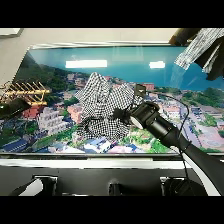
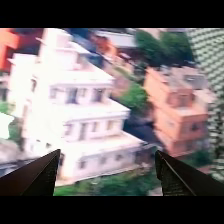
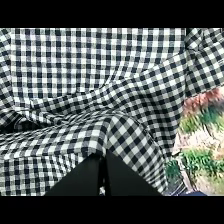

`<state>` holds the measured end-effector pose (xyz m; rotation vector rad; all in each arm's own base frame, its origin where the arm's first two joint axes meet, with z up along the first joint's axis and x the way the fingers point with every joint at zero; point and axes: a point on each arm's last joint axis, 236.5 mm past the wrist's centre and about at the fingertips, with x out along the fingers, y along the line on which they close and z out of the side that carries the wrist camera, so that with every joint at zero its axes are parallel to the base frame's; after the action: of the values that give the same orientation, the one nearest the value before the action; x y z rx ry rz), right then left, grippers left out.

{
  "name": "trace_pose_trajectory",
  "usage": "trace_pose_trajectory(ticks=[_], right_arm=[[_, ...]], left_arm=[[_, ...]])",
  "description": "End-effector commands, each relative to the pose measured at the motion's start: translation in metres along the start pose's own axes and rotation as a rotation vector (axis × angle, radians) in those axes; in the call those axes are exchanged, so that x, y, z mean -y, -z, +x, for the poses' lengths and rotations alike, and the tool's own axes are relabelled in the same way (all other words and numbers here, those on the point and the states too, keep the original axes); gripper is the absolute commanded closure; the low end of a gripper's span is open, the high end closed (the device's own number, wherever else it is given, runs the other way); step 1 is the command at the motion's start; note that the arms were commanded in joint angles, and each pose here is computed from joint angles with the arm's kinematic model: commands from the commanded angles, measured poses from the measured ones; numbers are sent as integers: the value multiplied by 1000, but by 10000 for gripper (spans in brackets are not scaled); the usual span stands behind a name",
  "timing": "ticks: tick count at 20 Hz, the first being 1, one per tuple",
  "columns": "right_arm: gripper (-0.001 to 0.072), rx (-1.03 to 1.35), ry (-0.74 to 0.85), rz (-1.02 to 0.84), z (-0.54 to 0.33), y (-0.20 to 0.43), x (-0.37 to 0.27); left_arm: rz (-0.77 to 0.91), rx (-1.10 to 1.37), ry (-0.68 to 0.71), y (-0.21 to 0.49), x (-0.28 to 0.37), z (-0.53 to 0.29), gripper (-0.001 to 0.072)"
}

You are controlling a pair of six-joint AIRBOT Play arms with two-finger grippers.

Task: Fold the clothes and pants, and hang the long-sleeved shirts on hangers.

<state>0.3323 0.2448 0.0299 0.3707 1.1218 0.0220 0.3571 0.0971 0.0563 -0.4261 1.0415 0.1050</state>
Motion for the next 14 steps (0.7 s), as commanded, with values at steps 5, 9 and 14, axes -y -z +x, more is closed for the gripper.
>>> trace_pose_trajectory(ticks=[5, 9, 14], right_arm=[[685, -10, 8, -4, 0, 2, 2], [685, -29, 43, -5, -1, 7, 10], [685, -33, 48, -5, -1, 8, 11]], left_arm=[[219, -178, -128, 44, -78, 34, 33], [206, -195, -157, 69, -93, 59, 36], [195, -208, -170, 84, -103, 77, 157]])
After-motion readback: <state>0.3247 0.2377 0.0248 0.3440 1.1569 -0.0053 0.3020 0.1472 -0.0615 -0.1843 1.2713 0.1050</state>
